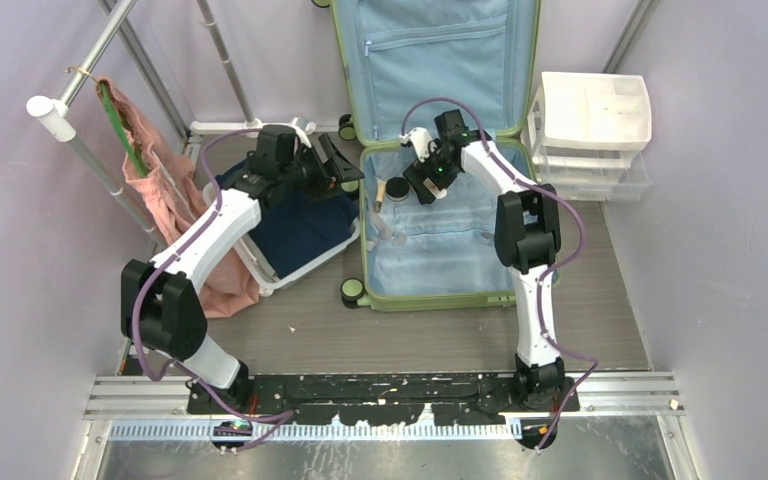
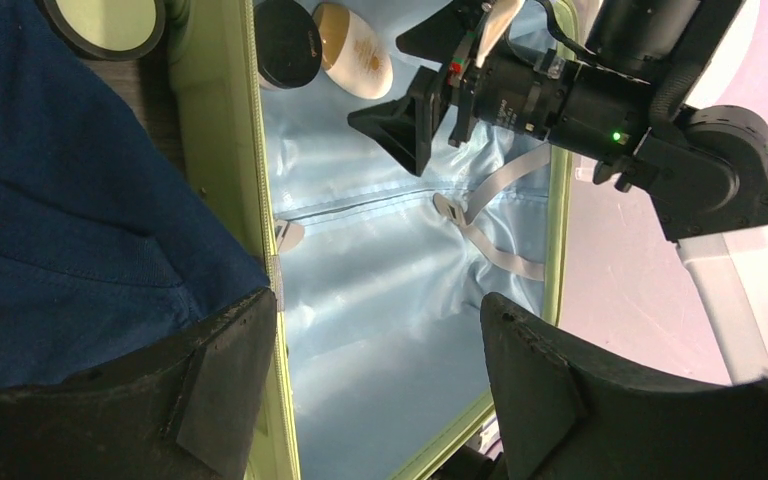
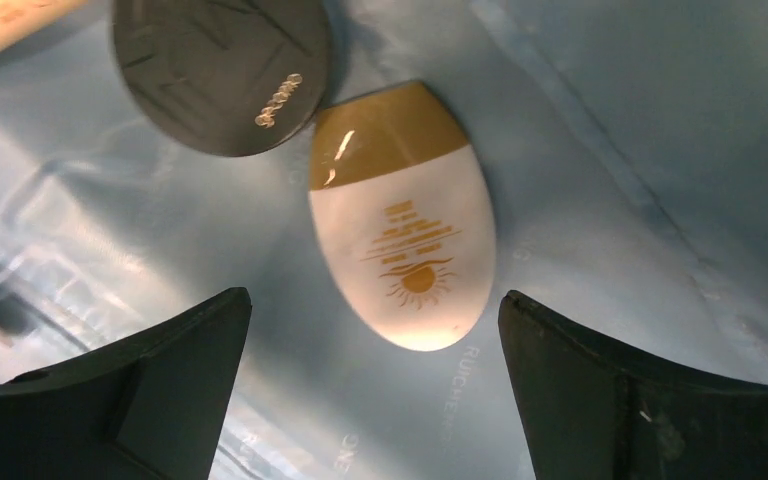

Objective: Open, take out, and arrange the luggage
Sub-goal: Pick up the personal item from the luggage.

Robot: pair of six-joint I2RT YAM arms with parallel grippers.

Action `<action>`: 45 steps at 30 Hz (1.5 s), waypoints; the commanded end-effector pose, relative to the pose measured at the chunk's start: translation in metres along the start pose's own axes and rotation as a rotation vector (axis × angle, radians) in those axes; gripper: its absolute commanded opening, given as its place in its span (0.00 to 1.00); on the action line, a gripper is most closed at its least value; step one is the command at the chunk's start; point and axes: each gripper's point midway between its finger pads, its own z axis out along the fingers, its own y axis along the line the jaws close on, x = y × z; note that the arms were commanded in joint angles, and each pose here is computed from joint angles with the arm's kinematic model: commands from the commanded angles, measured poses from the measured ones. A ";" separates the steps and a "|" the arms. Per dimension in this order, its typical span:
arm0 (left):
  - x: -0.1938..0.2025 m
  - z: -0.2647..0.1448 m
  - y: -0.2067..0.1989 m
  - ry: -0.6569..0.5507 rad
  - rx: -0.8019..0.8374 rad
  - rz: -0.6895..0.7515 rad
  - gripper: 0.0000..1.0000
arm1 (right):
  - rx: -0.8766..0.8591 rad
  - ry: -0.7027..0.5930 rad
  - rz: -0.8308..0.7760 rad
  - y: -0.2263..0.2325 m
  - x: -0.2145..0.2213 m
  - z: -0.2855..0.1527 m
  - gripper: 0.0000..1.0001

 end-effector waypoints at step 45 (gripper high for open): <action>-0.011 -0.010 -0.019 -0.065 0.082 0.052 0.75 | 0.062 0.001 0.077 0.014 -0.010 0.044 0.85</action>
